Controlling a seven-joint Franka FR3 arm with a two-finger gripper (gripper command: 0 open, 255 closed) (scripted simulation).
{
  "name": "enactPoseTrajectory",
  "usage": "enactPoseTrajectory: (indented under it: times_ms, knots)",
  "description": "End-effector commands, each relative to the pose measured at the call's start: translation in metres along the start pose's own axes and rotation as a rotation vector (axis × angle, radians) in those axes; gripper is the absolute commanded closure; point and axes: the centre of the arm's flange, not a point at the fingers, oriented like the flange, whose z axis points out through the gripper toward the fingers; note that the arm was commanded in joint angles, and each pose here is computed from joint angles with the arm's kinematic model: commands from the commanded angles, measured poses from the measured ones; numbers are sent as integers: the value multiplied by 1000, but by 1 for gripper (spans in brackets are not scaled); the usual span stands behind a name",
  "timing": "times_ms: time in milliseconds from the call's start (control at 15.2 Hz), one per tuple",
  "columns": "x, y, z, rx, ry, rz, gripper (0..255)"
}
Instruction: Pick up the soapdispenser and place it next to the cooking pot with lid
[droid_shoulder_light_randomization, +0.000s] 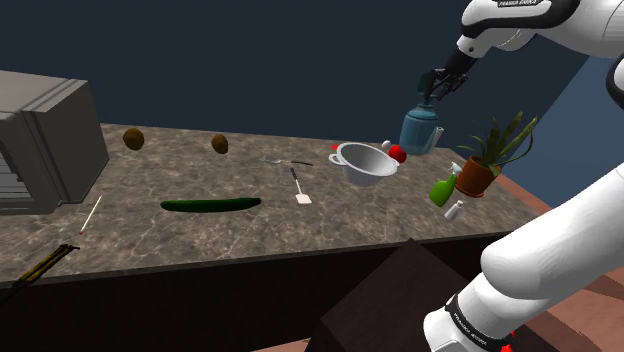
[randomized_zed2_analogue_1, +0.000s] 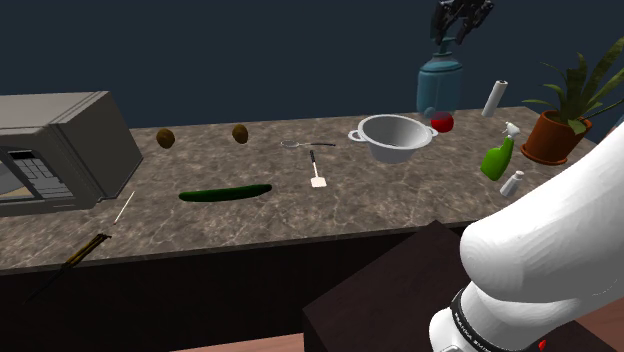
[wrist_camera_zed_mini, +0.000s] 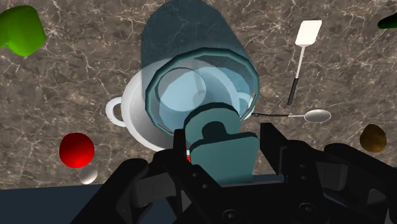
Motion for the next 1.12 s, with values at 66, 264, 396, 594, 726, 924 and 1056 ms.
enactPoseTrajectory:
  times_ms: [66,264,396,594,726,924,1056]
  knots:
    - [-5,-1,14,0,2,0,255]
    - [-9,-1,30,0,2,0,255]
    - [-12,-1,40,0,2,0,255]
    - [-17,-1,55,0,2,0,255]
    - [-20,-1,65,0,2,0,255]
    - [-25,-1,80,0,2,0,255]
    - [-28,-1,90,0,2,0,255]
